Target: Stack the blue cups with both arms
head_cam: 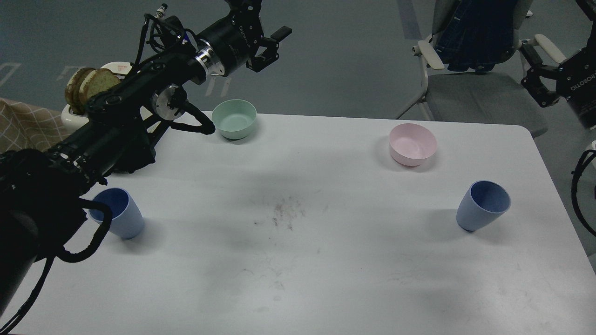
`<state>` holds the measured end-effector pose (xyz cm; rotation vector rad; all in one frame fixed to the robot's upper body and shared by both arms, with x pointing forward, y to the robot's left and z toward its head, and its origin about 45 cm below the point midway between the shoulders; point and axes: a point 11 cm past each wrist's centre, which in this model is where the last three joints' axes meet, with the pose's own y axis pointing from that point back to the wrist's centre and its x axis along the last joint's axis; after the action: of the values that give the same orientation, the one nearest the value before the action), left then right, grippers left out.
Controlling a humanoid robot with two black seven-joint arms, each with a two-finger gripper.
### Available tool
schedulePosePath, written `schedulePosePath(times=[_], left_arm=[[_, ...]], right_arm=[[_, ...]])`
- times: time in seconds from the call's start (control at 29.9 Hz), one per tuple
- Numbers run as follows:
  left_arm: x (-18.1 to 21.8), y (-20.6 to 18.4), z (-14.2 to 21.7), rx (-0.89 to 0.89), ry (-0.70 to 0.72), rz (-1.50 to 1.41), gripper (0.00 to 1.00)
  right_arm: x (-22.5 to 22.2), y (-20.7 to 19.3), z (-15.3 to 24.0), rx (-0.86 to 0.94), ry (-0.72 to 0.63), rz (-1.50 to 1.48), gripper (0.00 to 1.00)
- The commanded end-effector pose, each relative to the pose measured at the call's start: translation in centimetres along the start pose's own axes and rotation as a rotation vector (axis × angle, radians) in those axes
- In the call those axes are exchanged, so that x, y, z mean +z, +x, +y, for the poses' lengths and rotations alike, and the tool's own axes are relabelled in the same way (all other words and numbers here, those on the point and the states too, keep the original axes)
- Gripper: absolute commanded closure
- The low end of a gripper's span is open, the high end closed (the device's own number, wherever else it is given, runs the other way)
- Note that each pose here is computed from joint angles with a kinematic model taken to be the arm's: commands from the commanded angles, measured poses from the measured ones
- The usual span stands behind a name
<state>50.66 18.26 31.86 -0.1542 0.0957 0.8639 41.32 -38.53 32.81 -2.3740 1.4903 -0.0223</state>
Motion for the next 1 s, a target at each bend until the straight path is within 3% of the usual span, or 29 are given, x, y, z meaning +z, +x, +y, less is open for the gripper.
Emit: schedulePosePath(times=[0.0, 0.27, 0.53, 0.97], left_arm=[[-2.1, 0.4, 1.0, 0.019, 0.037, 0.036, 0.02], [-2.0, 1.2, 1.5, 0.039, 0.035, 0.038, 0.02], [0.8, 3.4, 2.2, 0.123, -0.110, 0.155, 0.02], [-0.2, 3.2, 2.4, 0.123, -0.093, 0.162, 0.02]], right_arm=[[0.3, -0.2, -0.1, -0.002, 0.000, -0.006, 0.00], [0.0, 0.2, -0.1, 0.007, 0.000, 0.003, 0.00], [0.1, 1.0, 0.2, 0.025, -0.019, 0.026, 0.00], [0.5, 0.5, 0.0, 0.009, -0.032, 0.034, 0.00]])
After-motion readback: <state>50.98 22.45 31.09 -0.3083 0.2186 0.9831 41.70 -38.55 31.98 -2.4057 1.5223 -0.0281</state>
